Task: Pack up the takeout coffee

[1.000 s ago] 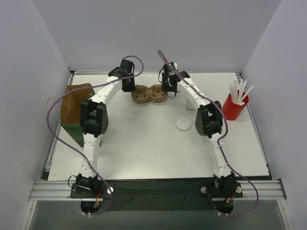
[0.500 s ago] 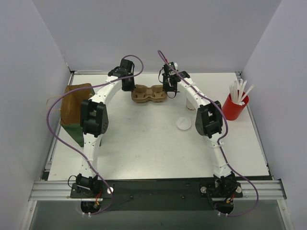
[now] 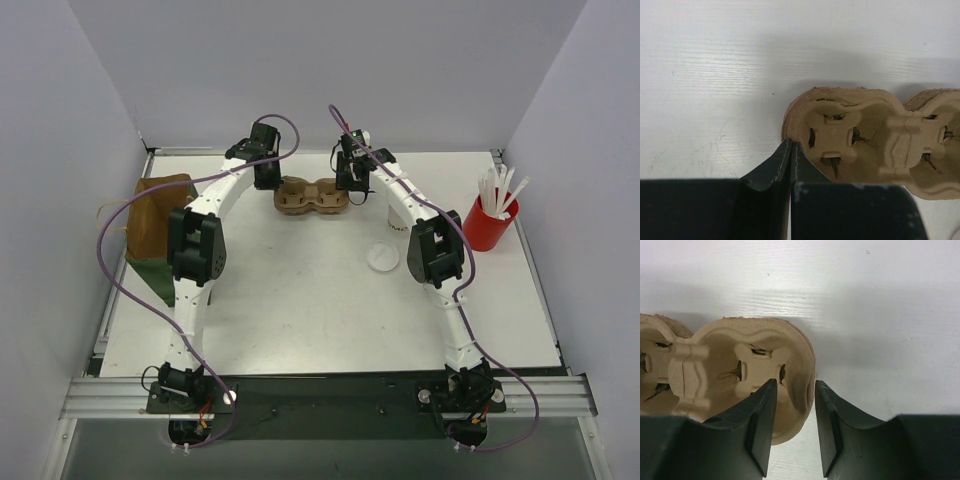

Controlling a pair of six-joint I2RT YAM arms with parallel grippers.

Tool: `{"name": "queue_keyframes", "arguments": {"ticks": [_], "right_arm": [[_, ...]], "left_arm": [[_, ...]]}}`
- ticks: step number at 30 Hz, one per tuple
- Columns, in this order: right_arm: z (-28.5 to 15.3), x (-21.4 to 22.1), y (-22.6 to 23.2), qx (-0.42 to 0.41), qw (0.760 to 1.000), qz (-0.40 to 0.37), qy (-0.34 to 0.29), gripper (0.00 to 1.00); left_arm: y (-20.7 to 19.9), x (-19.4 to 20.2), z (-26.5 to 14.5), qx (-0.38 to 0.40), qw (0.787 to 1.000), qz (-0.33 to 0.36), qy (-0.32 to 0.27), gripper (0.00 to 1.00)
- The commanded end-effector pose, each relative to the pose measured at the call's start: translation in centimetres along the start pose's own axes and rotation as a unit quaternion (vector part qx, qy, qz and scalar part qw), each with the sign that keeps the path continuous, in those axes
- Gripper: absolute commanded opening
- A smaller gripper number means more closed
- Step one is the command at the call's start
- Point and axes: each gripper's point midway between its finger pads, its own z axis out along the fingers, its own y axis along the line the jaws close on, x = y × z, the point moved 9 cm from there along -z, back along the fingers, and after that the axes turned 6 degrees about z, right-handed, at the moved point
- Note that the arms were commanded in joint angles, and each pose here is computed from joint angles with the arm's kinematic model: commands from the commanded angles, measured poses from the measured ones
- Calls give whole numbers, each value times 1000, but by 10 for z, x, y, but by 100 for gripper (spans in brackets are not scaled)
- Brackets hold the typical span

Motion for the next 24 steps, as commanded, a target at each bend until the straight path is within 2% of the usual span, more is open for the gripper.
{"name": "queue_keyframes", "arguments": {"ticks": [1,4,6,10,15,24], "right_arm": [[1,-2,2,-3,1000,5,-5,28],[2,-1,3,-7,1000,7,-3,22],[3,-1,3,-8,1000,8,-2,22],[7,3,2,-4,1000,8,5,29],[12,6,1,-5,1000,11,10,29],[7,2,2,-5,1000,15,2,10]], "left_arm": [[-6,-15,-9,16,1000,4,-24,0],[-6,-16,-10,18,999,5,-26,0],[-6,-16,-10,18,999,5,-26,0],[-6,-13,-7,17,1000,6,-20,0],[-6,-13,-6,18,1000,5,-21,0],[-5,-12,-6,18,1000,5,-19,0]]}}
